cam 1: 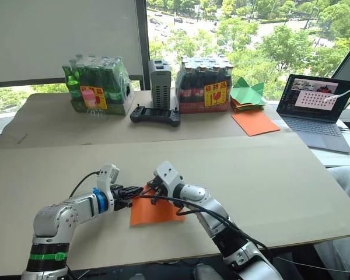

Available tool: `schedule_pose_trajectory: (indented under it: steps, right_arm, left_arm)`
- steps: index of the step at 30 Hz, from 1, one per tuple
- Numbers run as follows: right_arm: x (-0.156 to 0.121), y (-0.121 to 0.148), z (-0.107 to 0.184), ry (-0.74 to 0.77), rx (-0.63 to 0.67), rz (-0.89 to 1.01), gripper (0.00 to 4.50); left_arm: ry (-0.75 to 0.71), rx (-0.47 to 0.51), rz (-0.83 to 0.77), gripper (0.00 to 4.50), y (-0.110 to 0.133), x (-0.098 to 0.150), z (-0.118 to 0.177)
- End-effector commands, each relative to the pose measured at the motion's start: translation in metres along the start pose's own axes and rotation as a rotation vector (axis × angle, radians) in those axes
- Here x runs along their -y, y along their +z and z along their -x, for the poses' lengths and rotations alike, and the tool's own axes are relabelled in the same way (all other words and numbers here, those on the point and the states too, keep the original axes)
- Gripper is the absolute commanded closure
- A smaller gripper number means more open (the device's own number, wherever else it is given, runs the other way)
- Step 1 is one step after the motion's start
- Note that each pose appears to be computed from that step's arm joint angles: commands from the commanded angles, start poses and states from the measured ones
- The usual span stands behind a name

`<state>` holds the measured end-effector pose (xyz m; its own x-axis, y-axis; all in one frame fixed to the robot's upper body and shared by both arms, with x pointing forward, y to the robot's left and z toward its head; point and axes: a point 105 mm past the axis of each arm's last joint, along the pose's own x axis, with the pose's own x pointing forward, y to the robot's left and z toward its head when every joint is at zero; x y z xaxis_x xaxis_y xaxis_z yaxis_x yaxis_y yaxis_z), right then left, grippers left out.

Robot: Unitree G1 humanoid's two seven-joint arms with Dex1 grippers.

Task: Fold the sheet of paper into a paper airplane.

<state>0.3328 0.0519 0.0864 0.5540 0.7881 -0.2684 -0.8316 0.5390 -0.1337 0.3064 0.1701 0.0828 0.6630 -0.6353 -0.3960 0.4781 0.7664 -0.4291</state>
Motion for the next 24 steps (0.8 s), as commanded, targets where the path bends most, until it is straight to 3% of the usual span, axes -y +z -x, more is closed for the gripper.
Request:
schedule_pose_trajectory:
  steps: [1,24]
  right_arm:
    - [-0.007,0.006,-0.001,0.024,-0.014,0.050,4.50]
    - [0.033,-0.033,0.016,-0.143,-0.240,0.091,4.50]
  left_arm:
    - [0.016,-0.051,0.018,3.80,-0.014,-0.001,-0.003]
    - [0.003,-0.053,0.012,3.80,-0.014,0.002,-0.006]
